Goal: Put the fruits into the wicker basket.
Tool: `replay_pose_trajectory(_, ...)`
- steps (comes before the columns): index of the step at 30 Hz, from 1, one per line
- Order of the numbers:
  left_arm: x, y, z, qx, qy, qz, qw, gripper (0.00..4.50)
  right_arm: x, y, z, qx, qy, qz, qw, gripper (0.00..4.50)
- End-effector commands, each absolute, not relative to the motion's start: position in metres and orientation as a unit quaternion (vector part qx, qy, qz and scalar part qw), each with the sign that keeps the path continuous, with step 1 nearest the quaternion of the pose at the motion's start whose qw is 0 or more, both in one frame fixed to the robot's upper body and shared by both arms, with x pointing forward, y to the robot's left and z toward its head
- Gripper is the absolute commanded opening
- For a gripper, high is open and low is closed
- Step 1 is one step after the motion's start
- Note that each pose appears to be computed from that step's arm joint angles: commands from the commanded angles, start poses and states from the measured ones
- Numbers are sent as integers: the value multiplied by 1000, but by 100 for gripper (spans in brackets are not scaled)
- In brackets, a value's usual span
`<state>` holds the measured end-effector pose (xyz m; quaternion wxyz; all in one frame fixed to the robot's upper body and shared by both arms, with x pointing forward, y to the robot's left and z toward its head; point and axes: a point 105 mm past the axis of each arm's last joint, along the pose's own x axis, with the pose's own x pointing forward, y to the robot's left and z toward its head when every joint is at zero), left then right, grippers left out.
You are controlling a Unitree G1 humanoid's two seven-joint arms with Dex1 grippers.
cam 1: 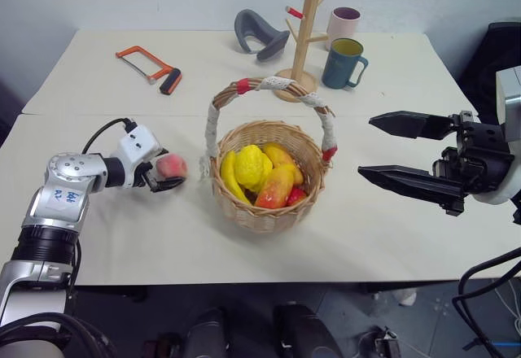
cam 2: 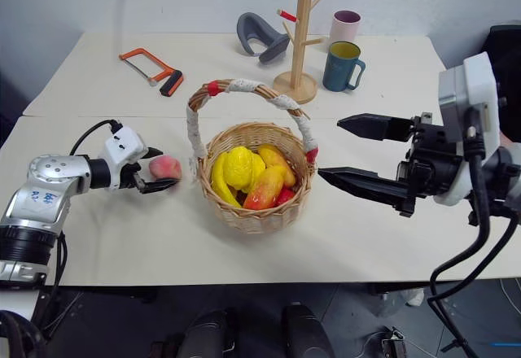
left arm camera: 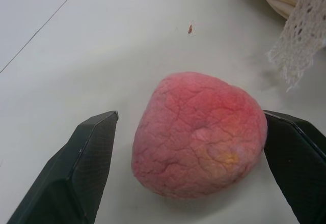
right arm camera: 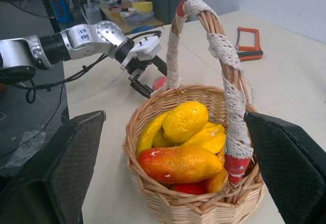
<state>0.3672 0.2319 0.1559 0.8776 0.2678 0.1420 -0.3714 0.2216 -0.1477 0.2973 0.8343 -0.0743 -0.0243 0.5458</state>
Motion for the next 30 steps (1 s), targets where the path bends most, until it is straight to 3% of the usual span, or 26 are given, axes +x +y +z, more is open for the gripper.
replay_pose_trajectory(1,367,232,163,269,132,-379,875,360,214,-147,306,-89,-44,541,835,450)
replay_pose_trajectory(5,351,231,171,230,141,-415,869,256,213,-149,307,-90,-42,537,838,450)
replay_pose_trajectory(11,311,220,204,155,110,-491,850,256,213,-151,306,-94,-40,531,841,450)
replay_pose_trajectory(17,265,172,256,103,34,-603,790,256,215,-153,304,-94,-39,531,841,450)
replay_pose_trajectory(20,265,144,253,123,31,-604,787,256,214,-152,302,-96,-36,533,840,450)
replay_pose_trajectory(24,296,109,258,125,-2,-539,833,256,211,-153,301,-96,-36,534,839,450)
replay_pose_trajectory(27,297,93,251,131,4,-547,827,256,210,-155,300,-98,-37,531,841,450)
replay_pose_trajectory(30,293,86,245,129,13,-567,814,336,210,-156,299,-99,-37,528,843,450)
